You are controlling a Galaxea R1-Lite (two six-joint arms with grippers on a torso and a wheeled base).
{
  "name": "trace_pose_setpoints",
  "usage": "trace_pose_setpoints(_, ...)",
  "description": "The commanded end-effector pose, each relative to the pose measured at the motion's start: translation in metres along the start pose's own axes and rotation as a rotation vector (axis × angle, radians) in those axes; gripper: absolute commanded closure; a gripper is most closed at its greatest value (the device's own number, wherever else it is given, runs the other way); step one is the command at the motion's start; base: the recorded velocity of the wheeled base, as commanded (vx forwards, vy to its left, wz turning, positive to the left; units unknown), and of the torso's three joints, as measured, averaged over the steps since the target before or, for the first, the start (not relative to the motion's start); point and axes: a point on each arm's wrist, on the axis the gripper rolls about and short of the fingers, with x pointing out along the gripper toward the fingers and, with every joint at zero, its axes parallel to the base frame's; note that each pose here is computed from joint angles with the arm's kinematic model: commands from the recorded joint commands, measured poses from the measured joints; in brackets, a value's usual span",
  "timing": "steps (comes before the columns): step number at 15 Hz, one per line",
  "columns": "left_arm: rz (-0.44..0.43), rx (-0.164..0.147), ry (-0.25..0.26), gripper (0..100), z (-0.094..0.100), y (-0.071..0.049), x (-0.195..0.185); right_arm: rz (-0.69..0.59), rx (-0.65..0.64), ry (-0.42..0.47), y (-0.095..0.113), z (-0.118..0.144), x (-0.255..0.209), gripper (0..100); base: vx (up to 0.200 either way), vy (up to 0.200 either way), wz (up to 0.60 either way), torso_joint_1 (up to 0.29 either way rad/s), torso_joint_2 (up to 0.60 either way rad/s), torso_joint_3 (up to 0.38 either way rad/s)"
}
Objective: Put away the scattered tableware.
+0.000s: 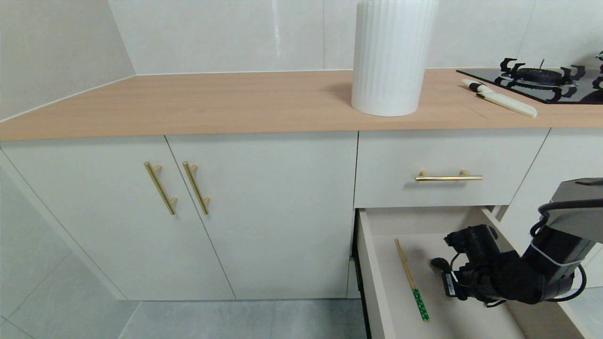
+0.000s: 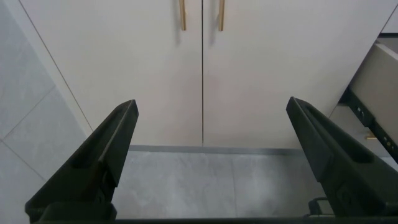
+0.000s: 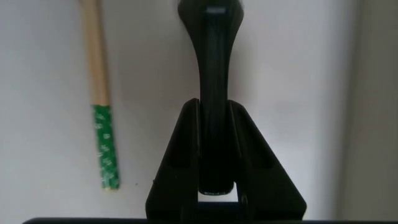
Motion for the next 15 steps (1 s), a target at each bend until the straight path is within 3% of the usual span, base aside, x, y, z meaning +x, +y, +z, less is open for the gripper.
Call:
trace_pose_setpoints(1,0.001,-0.001,0.0,0,0.0,0.0,0.0,-0.009,-0.01,0.047,0.001,-0.01,0.013,100,0.0,0.0,0.0,0.0,0.0,0.0)
trace_pose_setpoints(15,0.001,-0.001,0.0,0,0.0,0.0,0.0,-0.013,0.01,-0.004,-0.001,-0.014,0.03,100,0.0,0.0,0.0,0.0,0.0,0.0)
